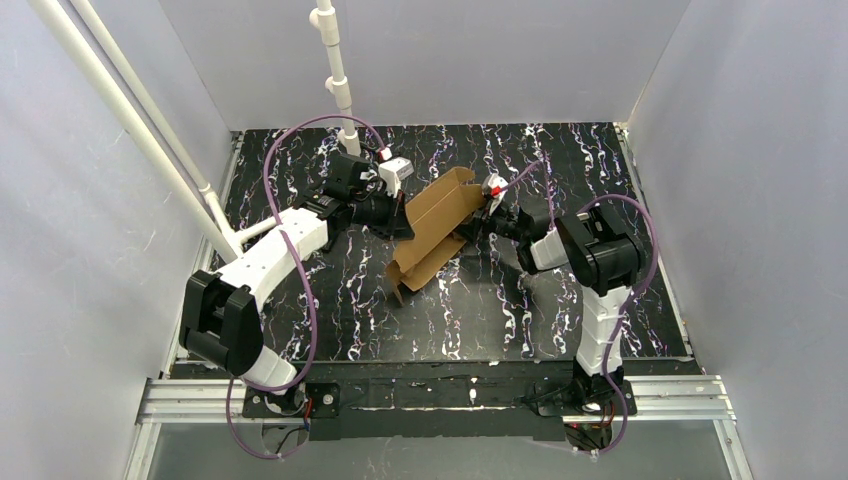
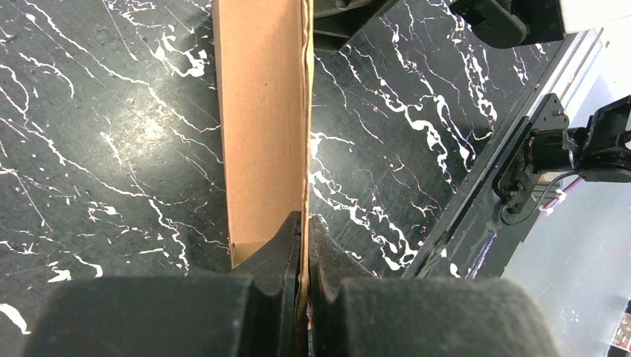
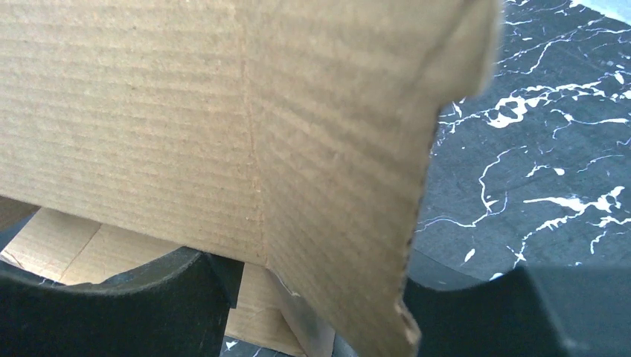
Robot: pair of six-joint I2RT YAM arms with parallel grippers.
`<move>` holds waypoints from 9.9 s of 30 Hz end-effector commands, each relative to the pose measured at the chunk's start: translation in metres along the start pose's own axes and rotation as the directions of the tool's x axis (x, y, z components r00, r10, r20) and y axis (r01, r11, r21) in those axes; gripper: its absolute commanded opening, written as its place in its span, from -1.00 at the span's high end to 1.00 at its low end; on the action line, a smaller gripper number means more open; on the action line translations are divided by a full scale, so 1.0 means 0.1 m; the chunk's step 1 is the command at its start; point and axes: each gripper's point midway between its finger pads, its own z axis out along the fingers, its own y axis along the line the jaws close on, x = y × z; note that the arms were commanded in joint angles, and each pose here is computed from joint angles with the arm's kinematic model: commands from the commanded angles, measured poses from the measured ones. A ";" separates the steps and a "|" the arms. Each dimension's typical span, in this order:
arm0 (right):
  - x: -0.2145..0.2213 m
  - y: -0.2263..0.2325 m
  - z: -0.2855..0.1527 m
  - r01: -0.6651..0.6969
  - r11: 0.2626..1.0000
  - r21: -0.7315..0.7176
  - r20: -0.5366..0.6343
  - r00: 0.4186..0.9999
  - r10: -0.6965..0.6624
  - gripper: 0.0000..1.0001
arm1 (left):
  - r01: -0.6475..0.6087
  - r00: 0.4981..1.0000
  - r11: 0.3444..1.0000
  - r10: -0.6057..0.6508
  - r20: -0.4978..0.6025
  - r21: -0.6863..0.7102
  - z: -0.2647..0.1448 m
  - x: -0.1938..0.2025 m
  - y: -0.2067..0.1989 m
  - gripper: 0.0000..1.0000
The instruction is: Fold the paper box
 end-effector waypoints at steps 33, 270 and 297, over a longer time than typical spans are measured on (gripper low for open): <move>-0.12 -0.02 0.05 0.009 0.992 -0.123 -0.030 0.999 -0.013 0.08 | 0.027 0.999 0.999 -0.026 -0.034 0.024 -0.05 0.04 0.00 1.00; -0.74 -0.75 -1.34 0.165 0.823 0.544 -0.500 0.851 0.160 0.85 | 0.293 0.956 0.956 -0.293 0.011 -0.004 0.50 -0.21 0.05 1.00; 0.19 -0.21 -0.76 0.313 0.949 0.026 -0.724 0.661 -0.199 -0.19 | 0.232 0.973 0.967 -0.229 -0.039 0.108 0.57 -0.39 -0.10 1.00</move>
